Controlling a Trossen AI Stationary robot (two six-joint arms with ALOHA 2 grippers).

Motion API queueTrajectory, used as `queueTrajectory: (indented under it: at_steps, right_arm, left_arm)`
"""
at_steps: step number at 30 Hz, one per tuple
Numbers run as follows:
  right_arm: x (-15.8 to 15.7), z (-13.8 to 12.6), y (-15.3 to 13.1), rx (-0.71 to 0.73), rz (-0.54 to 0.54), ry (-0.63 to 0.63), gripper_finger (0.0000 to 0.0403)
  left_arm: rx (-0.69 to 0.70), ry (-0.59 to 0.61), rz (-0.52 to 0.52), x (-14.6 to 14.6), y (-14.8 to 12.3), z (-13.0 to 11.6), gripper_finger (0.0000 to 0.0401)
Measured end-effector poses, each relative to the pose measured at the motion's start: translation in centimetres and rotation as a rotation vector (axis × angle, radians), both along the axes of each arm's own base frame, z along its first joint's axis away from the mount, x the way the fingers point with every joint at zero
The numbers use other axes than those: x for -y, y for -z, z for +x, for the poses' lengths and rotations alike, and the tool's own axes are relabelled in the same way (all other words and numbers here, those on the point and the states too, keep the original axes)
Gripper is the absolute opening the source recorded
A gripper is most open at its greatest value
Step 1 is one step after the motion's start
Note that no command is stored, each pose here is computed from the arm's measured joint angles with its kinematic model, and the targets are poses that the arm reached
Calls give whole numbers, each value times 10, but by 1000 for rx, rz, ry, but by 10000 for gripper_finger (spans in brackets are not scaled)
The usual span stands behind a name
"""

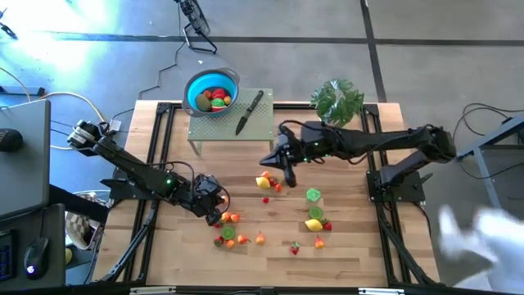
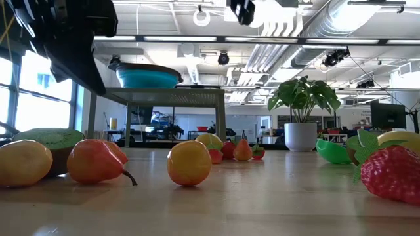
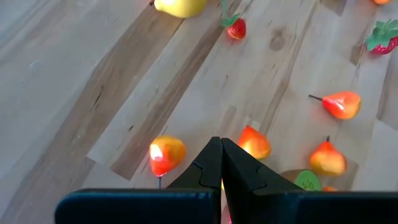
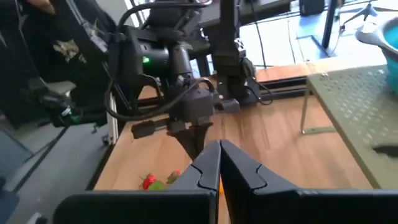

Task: Pick & Place Fruit
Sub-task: Put the orange pear into the strainer bowl on the shelf

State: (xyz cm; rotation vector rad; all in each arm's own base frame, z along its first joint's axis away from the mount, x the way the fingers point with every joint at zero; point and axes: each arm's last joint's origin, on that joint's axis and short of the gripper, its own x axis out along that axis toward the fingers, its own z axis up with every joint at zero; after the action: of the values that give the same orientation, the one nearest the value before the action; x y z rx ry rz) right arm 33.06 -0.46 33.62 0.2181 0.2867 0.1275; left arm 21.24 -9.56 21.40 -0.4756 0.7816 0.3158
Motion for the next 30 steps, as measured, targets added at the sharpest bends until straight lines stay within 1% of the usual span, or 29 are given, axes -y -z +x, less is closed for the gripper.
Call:
queueTrajectory:
  at_steps: [4, 7, 13, 22, 25, 27, 30]
  right_arm:
    - [-2, -15, 3, 77, 36, 6, 3]
    - [-3, -24, 4, 124, 39, 27, 3]
    - [-8, -41, 4, 132, 48, 64, 3]
    - [-17, -51, -4, 160, 57, 31, 3]
    - [-19, -54, -7, 172, 56, 24, 3]
    - [-19, -55, -8, 178, 54, 24, 3]
    - [-18, -56, -9, 180, 53, 25, 3]
  left_arm:
    - [-5, 0, 3, 0, 0, 0, 0]
    - [-8, 0, 4, 0, 0, -1, 0]
    - [-15, 0, 8, -1, 1, -1, 0]
    - [-21, 14, 25, -1, 1, -1, 4]
    - [-17, -24, -9, -1, 1, -2, 30]
    - [-16, -42, -24, -1, 1, -2, 59]
    - [-27, -64, -36, -2, 2, -3, 114]
